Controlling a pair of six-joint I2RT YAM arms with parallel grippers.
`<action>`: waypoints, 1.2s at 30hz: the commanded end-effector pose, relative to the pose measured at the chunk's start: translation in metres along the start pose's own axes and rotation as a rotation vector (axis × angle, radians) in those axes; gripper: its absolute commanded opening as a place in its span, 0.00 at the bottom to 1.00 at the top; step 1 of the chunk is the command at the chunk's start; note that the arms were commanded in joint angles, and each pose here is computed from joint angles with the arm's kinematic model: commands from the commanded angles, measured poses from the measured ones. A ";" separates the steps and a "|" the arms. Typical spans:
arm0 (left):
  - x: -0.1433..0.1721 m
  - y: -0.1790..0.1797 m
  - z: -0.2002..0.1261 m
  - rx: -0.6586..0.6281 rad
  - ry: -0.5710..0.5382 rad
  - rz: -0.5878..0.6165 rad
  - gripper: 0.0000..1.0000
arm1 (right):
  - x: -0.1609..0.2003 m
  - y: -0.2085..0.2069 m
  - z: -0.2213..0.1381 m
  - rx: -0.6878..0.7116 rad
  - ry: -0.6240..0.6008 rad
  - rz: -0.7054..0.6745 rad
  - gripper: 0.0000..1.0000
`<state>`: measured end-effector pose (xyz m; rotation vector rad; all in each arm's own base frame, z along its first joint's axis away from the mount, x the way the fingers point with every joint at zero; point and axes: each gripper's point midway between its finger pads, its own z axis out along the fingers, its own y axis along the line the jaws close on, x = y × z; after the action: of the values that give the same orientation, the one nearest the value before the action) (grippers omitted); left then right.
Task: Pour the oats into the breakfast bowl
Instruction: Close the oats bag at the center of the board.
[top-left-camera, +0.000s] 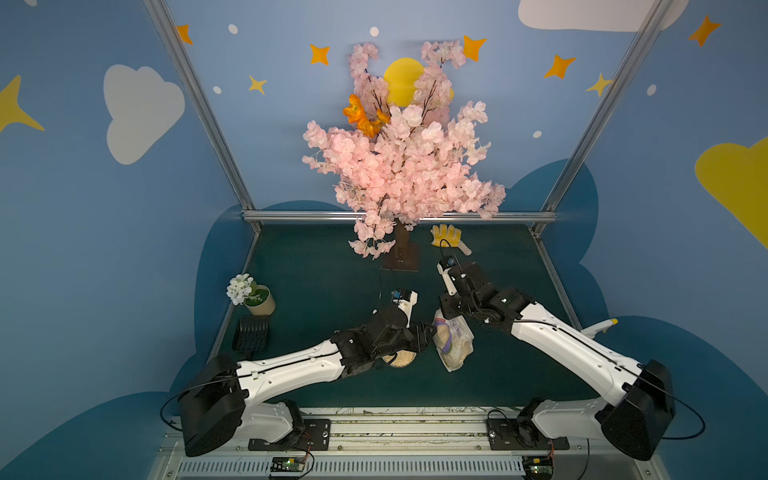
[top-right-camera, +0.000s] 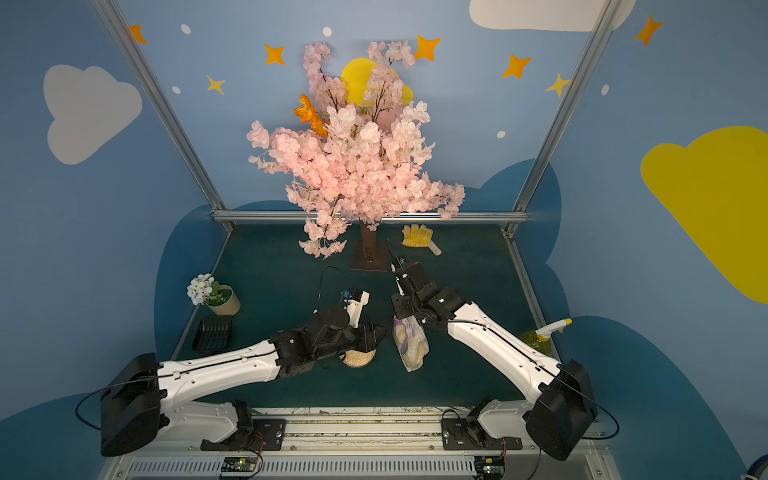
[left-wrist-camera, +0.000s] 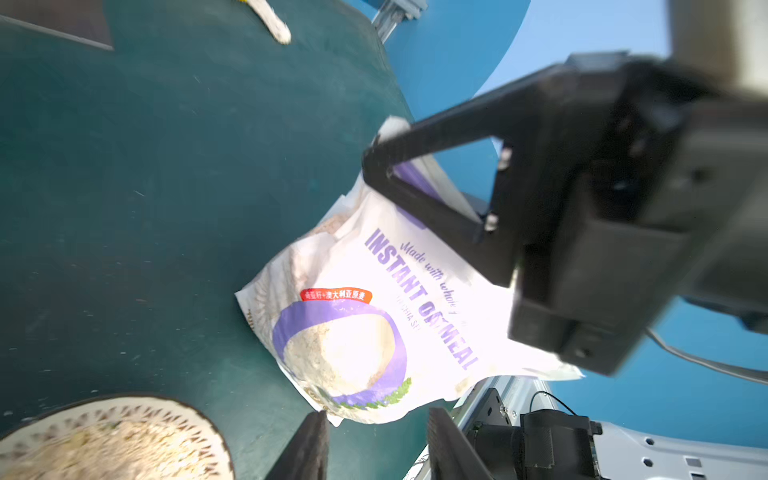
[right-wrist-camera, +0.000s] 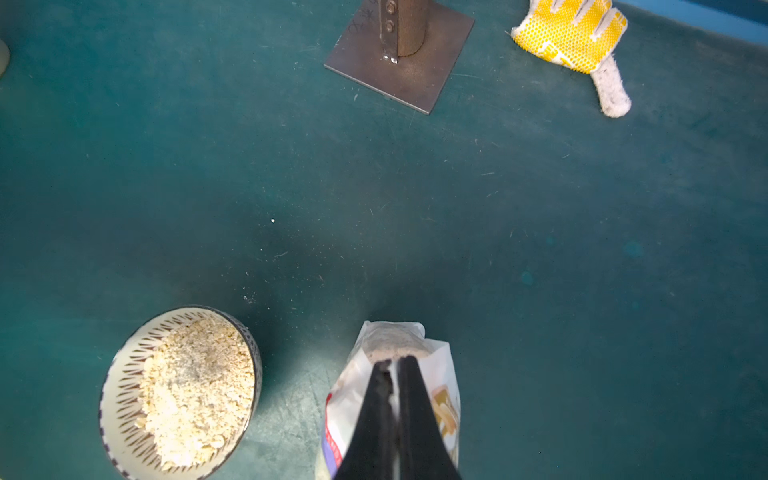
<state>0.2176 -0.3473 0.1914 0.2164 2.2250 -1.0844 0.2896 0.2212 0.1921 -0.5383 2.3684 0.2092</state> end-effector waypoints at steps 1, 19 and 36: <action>-0.004 0.015 -0.017 -0.075 -0.028 0.073 0.47 | -0.015 0.000 -0.011 -0.010 -0.053 0.011 0.00; -0.111 0.088 -0.169 -0.370 -0.411 0.232 1.00 | -0.049 -0.051 -0.111 0.059 -0.517 0.131 0.94; -0.057 0.127 -0.153 -0.390 -0.282 0.023 0.99 | 0.033 -0.002 -0.087 -0.025 0.008 -0.140 0.84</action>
<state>0.2431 -0.1457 0.2132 -0.0399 2.1147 -0.5883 0.2165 0.1993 0.2419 -0.6959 2.2690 0.3158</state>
